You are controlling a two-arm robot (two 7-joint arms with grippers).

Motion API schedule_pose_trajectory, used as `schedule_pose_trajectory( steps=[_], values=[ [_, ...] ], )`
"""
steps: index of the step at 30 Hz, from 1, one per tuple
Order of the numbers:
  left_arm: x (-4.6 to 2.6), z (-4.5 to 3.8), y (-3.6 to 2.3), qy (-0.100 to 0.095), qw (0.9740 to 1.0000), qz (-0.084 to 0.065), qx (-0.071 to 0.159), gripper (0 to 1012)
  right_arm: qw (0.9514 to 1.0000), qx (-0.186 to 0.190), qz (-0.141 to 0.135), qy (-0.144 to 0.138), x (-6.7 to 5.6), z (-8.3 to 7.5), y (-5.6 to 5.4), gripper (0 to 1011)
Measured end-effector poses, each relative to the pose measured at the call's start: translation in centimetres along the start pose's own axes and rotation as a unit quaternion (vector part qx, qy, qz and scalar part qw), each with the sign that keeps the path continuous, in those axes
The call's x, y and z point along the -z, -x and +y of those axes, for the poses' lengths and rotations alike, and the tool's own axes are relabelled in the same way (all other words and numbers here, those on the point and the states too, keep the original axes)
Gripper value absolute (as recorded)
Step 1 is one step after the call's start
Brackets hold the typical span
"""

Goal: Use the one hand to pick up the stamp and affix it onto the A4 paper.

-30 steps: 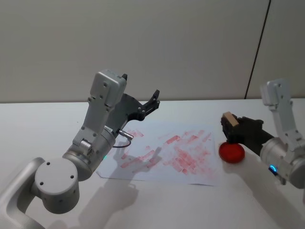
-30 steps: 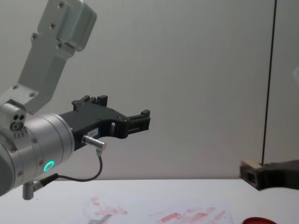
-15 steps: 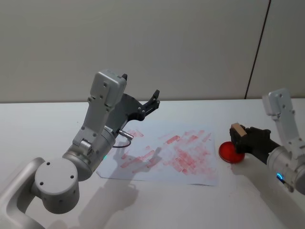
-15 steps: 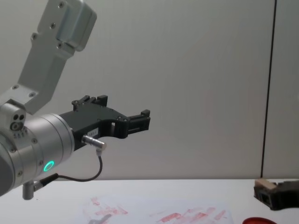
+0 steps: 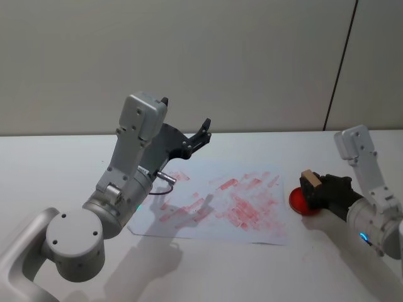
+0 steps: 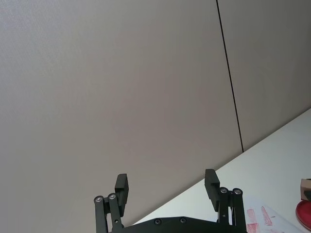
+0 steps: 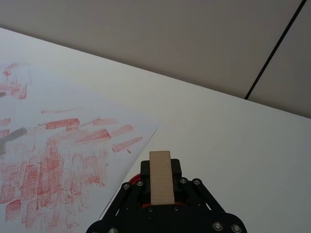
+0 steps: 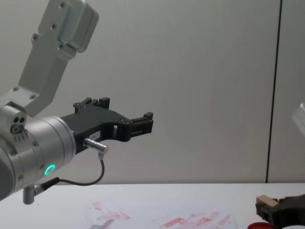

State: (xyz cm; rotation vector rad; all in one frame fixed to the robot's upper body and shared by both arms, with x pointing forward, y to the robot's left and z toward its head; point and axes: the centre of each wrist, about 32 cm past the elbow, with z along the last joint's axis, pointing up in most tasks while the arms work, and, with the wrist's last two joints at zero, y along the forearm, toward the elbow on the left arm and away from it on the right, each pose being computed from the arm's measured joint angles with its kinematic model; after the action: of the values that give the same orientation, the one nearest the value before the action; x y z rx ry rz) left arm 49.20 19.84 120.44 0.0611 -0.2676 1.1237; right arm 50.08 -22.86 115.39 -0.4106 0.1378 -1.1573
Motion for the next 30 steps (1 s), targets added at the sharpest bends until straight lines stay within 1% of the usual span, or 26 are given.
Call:
schedule_pose_trajectory(
  steps=[5,8,9,11,12,13,15,16,19,20,22,25,26,30],
  values=[
    [0.0,0.0,0.0,0.0,1.0,0.0,0.0,1001,1.0,-0.001,-0.004,0.003,0.13,0.24,0.07,222],
    [0.0,0.0,0.0,0.0,1.0,0.0,0.0,1001,1.0,-0.002,-0.006,0.004,0.18,0.35,0.09,305],
    [0.0,0.0,0.0,0.0,1.0,0.0,0.0,1001,1.0,-0.002,-0.006,0.004,0.19,0.38,0.1,357],
    [0.0,0.0,0.0,0.0,1.0,0.0,0.0,1001,1.0,-0.002,-0.007,0.005,0.24,0.44,0.13,392],
    [0.0,0.0,0.0,0.0,1.0,0.0,0.0,1001,1.0,-0.002,-0.008,0.006,0.25,0.48,0.14,449],
    [0.0,0.0,0.0,0.0,1.0,0.0,0.0,1001,0.9999,-0.003,-0.008,0.006,0.25,0.49,0.14,449],
    [0.0,0.0,0.0,0.0,1.0,0.0,0.0,1002,0.9999,-0.003,-0.009,0.006,0.29,0.54,0.16,559],
    [0.0,0.0,0.0,0.0,1.0,0.0,0.0,1001,0.9999,-0.003,-0.009,0.006,0.29,0.54,0.16,559],
    [0.0,0.0,0.0,0.0,1.0,0.0,0.0,1001,0.9999,-0.003,-0.01,0.007,0.32,0.59,0.17,640],
    [0.0,0.0,0.0,0.0,1.0,0.0,0.0,1001,0.9999,-0.003,-0.01,0.007,0.32,0.61,0.17,704],
    [0.0,0.0,0.0,0.0,1.0,0.0,0.0,1001,0.9999,-0.003,-0.01,0.008,0.34,0.63,0.18,778],
    [0.0,0.0,0.0,0.0,1.0,0.0,0.0,1002,0.9999,-0.003,-0.011,0.008,0.36,0.66,0.18,832],
    [0.0,0.0,0.0,0.0,1.0,0.0,0.0,1001,0.9999,-0.003,-0.011,0.008,0.37,0.66,0.18,886],
    [0.0,0.0,0.0,0.0,1.0,0.0,0.0,1002,0.9999,-0.003,-0.011,0.008,0.4,0.68,0.19,960]
  ],
)
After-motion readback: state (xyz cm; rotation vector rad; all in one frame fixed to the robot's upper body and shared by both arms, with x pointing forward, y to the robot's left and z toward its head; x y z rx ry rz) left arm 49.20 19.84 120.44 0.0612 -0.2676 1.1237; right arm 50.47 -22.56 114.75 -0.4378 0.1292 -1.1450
